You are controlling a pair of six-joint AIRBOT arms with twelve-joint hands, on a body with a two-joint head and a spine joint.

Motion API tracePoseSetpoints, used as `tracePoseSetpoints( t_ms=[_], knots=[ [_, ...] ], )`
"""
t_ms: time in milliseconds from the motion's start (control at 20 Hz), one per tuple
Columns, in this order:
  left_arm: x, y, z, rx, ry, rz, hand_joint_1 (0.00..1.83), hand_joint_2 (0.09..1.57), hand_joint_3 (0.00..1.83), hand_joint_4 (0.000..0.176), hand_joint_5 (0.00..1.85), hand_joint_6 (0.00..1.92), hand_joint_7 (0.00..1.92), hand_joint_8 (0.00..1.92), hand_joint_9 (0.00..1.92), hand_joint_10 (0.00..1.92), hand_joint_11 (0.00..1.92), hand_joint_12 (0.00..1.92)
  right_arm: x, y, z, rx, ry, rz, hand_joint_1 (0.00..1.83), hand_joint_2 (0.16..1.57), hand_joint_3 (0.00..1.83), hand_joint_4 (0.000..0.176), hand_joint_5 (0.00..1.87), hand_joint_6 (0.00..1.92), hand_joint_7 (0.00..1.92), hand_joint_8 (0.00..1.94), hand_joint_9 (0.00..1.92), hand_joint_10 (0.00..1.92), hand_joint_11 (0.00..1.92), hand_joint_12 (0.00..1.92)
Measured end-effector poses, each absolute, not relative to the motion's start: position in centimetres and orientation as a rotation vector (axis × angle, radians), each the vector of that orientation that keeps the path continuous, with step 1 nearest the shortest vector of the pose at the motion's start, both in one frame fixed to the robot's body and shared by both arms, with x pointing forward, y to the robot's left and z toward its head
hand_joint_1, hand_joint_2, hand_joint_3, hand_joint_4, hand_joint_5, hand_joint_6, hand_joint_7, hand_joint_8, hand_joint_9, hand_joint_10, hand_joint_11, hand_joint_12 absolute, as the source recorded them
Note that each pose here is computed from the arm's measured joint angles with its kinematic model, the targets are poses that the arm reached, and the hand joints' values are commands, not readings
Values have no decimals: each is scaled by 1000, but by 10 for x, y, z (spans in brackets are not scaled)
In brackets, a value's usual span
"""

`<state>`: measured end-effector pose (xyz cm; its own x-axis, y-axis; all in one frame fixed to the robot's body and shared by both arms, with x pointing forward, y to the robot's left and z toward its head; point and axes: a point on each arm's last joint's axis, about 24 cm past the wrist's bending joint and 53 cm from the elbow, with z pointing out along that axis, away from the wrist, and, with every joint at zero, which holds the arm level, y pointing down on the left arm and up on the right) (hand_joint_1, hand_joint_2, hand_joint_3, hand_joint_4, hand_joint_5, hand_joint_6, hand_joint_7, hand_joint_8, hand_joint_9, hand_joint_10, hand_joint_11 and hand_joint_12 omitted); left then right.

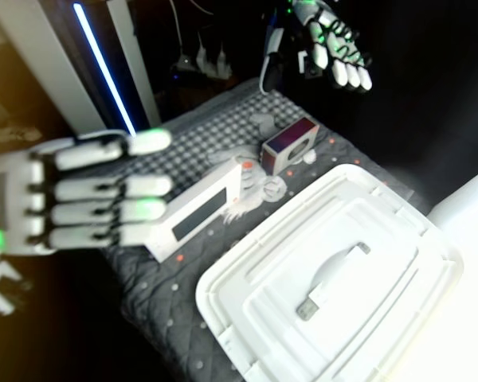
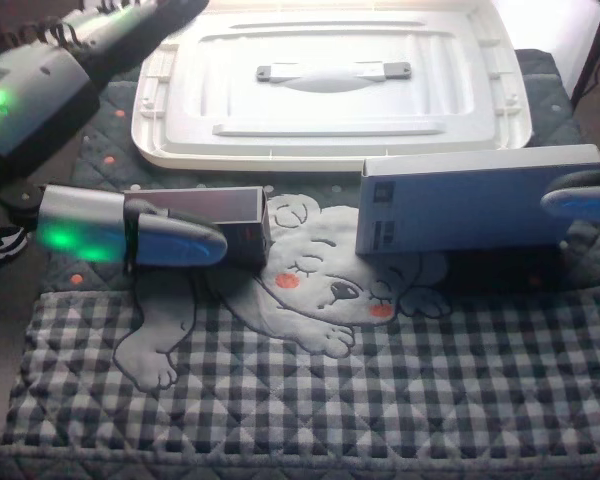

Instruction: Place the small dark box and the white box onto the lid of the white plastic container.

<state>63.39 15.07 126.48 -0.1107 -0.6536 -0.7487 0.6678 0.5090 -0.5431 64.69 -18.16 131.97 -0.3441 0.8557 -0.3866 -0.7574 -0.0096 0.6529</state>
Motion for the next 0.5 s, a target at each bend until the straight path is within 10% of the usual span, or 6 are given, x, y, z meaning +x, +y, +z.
tracePoseSetpoints(
  t_ms=[150, 350, 500],
  knots=[
    [635, 152, 1264, 5, 1259, -1116, 645, 665, 0, 0, 0, 0, 77, 0, 146, 1, 0, 439, 652, -171, 1307, 146, 1035, 1653, 799, 701, 0, 176, 24, 0, 85, 2, 2, 0, 0, 114],
    [639, 150, 1254, 13, 1308, -1100, 665, 677, 4, 0, 0, 0, 65, 2, 148, 2, 0, 363, 665, -163, 1309, 155, 1051, 1641, 813, 732, 13, 110, 65, 4, 97, 0, 41, 3, 0, 564],
    [649, 149, 1240, -5, 1355, -1089, 683, 643, 0, 0, 0, 0, 58, 0, 137, 0, 0, 424, 671, -142, 1298, 126, 1128, 1633, 707, 657, 0, 110, 67, 3, 91, 1, 65, 6, 0, 593]
  ],
)
